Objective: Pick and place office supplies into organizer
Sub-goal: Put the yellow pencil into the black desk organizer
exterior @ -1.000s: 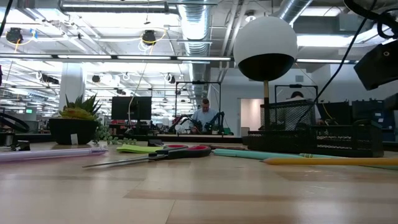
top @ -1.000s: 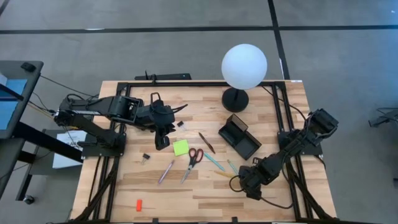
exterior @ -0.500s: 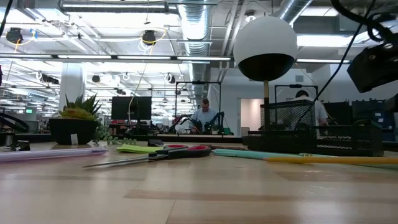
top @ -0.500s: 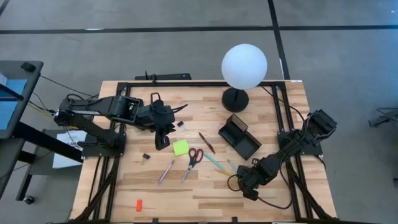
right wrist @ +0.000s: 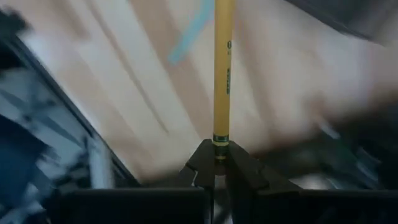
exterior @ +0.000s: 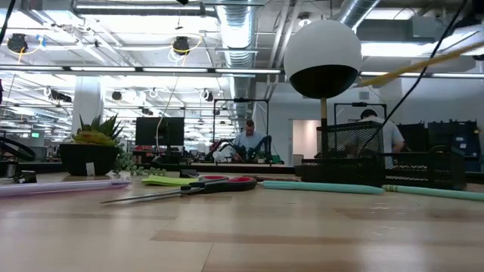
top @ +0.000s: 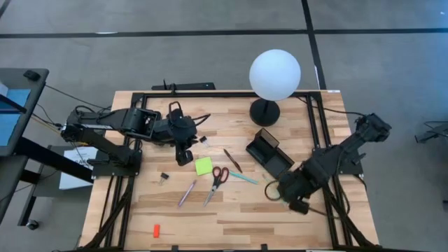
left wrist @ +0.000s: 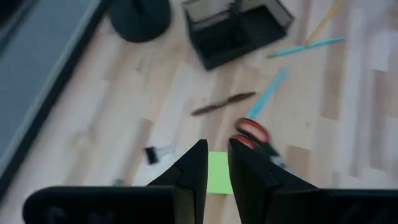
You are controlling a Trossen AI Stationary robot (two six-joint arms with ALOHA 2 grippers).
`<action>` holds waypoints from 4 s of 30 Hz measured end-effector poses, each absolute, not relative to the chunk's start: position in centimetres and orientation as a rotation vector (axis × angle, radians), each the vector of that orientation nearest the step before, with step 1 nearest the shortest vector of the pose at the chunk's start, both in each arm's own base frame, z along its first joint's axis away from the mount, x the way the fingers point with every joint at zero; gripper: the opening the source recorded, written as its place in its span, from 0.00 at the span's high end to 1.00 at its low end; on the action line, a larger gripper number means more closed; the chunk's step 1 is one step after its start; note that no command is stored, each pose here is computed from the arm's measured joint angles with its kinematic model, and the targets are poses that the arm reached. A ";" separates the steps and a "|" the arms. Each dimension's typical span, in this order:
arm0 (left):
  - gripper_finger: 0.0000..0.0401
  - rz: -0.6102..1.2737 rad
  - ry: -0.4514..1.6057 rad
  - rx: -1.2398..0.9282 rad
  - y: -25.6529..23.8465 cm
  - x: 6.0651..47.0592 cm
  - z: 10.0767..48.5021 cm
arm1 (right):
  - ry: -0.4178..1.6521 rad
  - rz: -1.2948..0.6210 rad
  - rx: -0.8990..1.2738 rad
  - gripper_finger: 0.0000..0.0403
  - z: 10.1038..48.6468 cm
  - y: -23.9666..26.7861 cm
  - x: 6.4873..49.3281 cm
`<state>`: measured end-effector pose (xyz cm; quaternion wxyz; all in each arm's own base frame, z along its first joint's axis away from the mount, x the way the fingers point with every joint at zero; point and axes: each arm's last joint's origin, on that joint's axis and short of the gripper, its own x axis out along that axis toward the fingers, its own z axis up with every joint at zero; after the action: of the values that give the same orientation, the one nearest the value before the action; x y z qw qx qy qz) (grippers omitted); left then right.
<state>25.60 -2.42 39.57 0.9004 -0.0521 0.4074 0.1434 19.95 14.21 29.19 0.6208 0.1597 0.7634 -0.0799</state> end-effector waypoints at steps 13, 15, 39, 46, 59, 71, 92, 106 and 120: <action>0.86 0.450 0.816 0.021 -1.9 25.5 39.7 | 1.724 -0.307 0.762 0.98 31.8 5.8 24.2; 0.86 0.443 0.818 0.036 -1.9 25.4 39.7 | 1.734 -0.333 0.824 0.98 31.3 4.5 24.4; 0.86 0.430 0.823 0.062 -1.9 25.5 39.7 | 1.707 -0.538 1.214 0.97 30.2 -1.0 24.4; 0.86 0.430 0.823 0.062 -1.9 25.5 39.7 | 1.754 -0.568 1.220 0.96 29.1 -1.2 25.3; 0.86 0.418 0.866 0.079 -1.9 25.2 39.4 | 1.778 -0.535 1.214 0.85 27.3 -3.9 26.4; 0.86 0.444 0.913 0.110 -1.7 24.7 39.2 | 1.639 -0.357 1.137 0.84 29.9 -6.4 26.1; 0.99 0.610 0.607 0.099 -0.4 24.6 44.9 | 0.628 -0.780 0.729 1.00 34.8 5.8 14.3; 1.00 0.617 0.576 0.020 0.1 24.7 45.2 | 0.692 -0.616 0.610 1.00 24.2 15.4 18.2; 1.00 0.623 0.564 -0.005 0.1 24.7 45.2 | 0.761 -1.005 0.564 1.00 19.0 15.1 19.2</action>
<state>24.70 0.09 45.20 0.9130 -0.0025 0.2737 0.3024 19.16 15.12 18.97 0.7709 0.2603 0.3509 -0.4635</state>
